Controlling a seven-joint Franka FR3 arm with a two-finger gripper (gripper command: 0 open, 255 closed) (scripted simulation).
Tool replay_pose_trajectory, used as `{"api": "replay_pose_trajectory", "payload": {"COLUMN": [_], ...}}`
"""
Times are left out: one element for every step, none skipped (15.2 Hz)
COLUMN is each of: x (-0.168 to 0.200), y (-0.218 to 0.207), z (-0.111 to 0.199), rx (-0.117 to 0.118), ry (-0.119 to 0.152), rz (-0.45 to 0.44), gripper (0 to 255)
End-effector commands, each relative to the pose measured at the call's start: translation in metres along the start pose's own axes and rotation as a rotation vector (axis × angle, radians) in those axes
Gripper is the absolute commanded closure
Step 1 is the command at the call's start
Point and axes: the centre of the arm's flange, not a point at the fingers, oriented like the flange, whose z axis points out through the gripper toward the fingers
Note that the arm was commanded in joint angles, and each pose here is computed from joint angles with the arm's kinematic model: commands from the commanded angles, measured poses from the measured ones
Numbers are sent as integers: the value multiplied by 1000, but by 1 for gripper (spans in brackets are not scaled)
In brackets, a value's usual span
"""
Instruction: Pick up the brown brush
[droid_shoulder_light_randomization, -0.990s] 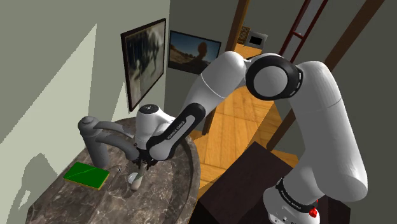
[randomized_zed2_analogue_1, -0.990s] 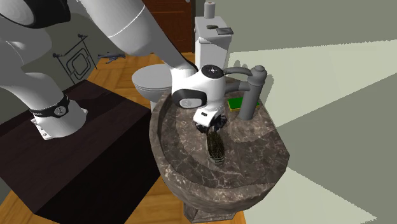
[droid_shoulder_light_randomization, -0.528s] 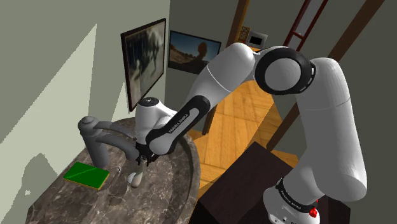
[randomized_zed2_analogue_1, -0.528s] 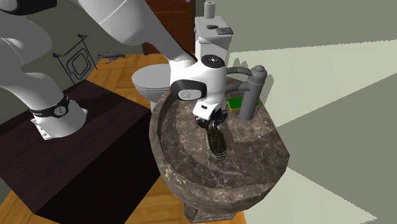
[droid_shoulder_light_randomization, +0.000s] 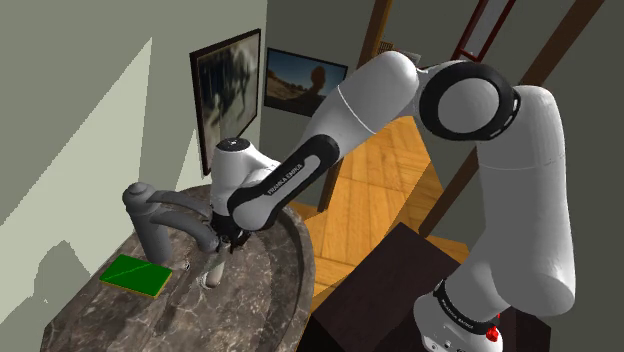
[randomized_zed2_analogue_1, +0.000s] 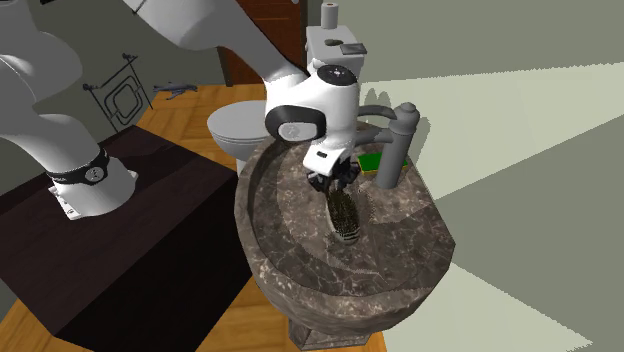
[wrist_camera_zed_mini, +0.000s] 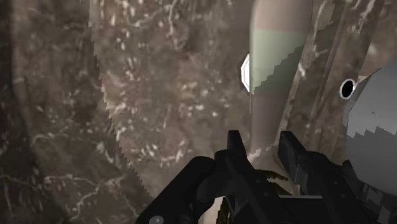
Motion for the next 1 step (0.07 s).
{"api": "replay_pose_trajectory", "payload": {"x": [0], "y": [0], "z": [-4], "rx": [0], "ry": [0], "rz": [0], "gripper": [255]}}
